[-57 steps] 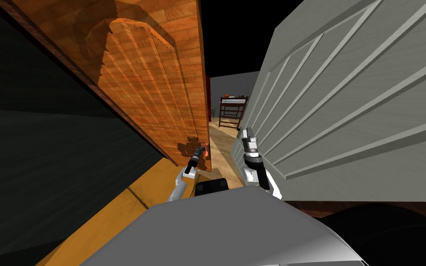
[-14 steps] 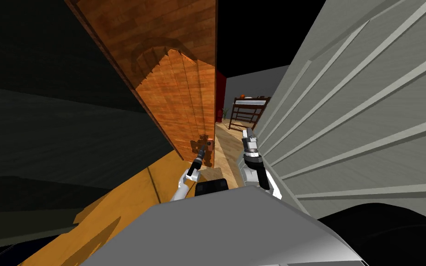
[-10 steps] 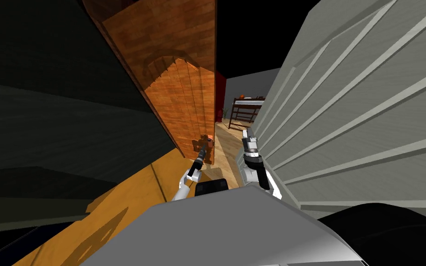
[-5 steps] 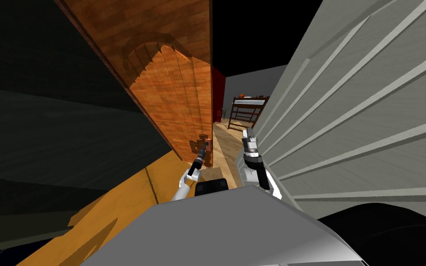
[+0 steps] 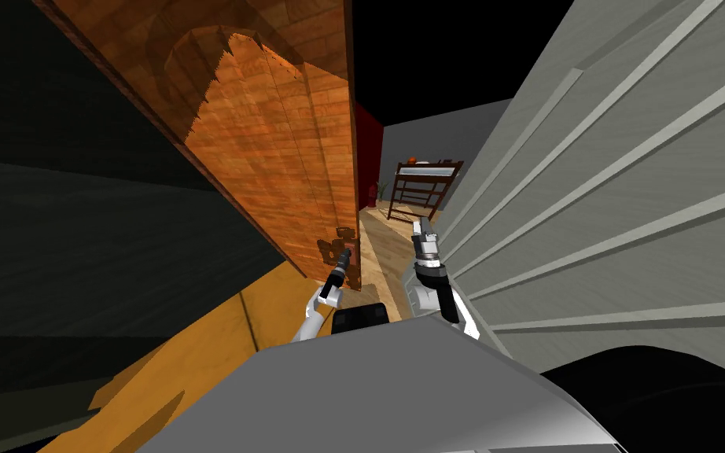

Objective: Push the door open

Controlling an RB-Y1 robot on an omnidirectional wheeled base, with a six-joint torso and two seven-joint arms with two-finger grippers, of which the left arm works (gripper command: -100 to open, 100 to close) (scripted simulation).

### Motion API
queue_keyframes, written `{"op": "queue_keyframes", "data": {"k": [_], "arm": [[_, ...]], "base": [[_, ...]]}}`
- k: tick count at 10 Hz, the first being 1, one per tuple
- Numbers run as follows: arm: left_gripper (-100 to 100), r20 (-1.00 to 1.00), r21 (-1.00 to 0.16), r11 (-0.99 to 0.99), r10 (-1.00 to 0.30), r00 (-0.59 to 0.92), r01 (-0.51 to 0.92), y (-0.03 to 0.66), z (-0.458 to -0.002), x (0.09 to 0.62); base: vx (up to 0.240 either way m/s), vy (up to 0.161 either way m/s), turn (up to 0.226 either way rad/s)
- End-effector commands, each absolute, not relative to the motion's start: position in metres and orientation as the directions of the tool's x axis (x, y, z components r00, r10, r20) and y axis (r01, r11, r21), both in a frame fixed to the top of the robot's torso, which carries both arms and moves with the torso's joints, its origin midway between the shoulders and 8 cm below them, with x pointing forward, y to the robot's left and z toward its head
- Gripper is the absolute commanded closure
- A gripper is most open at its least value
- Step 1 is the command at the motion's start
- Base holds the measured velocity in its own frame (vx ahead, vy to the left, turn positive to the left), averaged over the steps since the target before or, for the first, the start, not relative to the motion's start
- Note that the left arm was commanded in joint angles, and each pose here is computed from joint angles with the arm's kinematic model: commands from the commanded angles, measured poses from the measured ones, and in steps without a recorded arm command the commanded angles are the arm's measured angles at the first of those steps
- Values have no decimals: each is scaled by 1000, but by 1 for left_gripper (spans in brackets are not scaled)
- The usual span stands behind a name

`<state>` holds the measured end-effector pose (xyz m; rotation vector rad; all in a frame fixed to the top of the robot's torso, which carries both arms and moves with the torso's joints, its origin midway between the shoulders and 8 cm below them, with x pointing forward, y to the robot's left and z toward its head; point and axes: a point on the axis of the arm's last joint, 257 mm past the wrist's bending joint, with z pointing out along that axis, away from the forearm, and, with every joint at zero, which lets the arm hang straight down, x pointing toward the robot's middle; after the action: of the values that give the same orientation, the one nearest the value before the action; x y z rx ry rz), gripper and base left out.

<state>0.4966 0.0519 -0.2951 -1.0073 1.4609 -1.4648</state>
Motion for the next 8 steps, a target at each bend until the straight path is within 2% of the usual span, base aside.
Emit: {"op": "queue_keyframes", "data": {"k": [1, 5, 8], "arm": [[100, -8, -1000, 6, -938, -347, 8, 52, -296, 496], [100, -8, -1000, 6, -938, -347, 8, 52, -296, 496], [100, -32, -999, 33, -937, -348, 2, 56, -304, 492]], "base": [[-33, 9, -5], [-18, 5, 3], [176, -35, 170]]}}
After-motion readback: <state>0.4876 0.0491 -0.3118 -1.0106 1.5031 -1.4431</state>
